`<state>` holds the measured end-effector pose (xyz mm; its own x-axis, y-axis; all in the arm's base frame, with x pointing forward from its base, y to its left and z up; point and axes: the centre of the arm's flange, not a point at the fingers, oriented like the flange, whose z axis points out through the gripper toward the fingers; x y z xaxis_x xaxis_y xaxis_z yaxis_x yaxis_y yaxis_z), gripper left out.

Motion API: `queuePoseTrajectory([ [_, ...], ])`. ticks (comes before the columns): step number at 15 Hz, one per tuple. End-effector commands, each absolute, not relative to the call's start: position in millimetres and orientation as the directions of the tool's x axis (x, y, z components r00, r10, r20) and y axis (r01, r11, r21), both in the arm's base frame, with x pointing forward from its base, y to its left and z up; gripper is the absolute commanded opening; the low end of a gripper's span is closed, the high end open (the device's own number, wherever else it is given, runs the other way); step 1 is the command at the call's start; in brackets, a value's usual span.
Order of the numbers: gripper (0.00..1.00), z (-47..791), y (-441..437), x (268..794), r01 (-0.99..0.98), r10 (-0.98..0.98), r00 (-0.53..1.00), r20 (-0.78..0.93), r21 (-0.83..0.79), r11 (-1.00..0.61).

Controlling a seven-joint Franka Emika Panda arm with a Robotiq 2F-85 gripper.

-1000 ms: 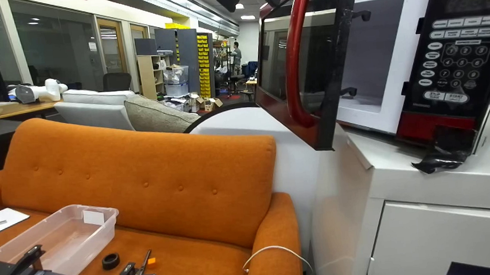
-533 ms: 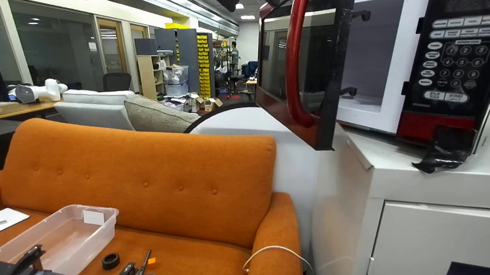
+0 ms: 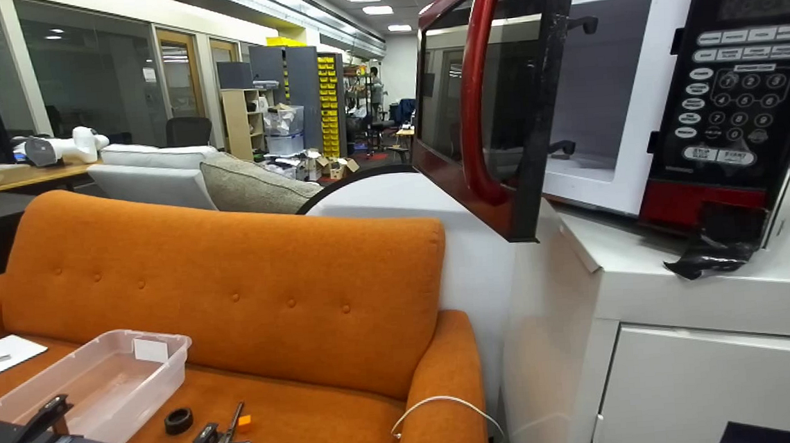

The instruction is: Open the microwave door

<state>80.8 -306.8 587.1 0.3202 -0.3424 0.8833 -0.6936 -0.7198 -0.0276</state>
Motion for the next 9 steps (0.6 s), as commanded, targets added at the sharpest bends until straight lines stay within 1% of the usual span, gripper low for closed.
queuePoseTrajectory([
  [1,1.00,595.7,-298.3,70.3,-0.687,-0.343,0.365,0.866,0.001,-0.727],
  [2,1.00,595.5,-296.6,70.1,-0.688,-0.348,0.368,0.862,0.001,-0.726],
  [3,1.00,592.6,-300.0,73.2,-0.684,-0.343,0.340,0.876,-0.021,-0.729],
  [9,1.00,592.8,-298.0,72.8,-0.680,-0.341,0.340,0.876,-0.022,-0.733],
])
